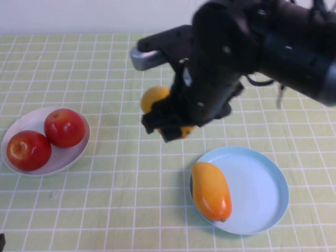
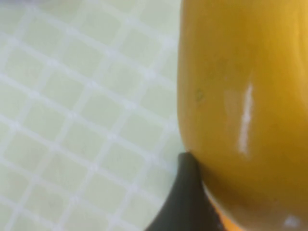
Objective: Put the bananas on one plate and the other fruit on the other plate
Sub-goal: Put another type of fruit in the right plate
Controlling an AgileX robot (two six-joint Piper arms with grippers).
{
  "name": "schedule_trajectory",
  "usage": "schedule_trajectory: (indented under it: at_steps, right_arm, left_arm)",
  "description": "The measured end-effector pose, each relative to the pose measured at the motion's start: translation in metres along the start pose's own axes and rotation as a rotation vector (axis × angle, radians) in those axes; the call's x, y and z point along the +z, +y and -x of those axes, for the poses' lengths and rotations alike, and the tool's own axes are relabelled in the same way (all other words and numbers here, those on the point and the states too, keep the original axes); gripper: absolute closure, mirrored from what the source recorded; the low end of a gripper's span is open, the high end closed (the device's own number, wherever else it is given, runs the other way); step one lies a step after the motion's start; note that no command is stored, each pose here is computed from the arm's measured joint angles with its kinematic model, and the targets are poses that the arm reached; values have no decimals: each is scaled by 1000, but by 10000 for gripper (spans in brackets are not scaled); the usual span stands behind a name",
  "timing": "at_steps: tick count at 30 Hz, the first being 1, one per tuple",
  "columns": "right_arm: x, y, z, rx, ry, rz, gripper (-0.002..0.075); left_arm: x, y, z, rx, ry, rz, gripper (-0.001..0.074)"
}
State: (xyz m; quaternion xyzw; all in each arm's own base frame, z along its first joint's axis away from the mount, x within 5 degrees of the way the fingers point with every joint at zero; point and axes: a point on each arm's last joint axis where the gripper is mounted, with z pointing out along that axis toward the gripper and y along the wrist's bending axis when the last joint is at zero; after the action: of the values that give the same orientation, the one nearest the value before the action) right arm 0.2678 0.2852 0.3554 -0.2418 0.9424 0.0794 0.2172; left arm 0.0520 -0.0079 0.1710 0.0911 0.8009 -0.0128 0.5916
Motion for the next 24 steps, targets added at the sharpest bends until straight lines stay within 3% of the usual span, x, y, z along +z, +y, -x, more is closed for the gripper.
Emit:
schedule_trajectory:
  at_steps: [7,12,17,24]
  right_arm:
    - [-10,-54,-71,187,-17,-24,260]
    - [13,-77,-104,287,61,-34,260]
    - [29,-95,-114,350,74,-50,260]
    - [47,-98,-118,328,60,-39,260]
  left_arm:
    - [0,0,0,0,0,0,732]
    - [0,0,0,0,0,0,732]
    - [0,0,0,0,0,0,732]
    - [0,0,0,0,0,0,732]
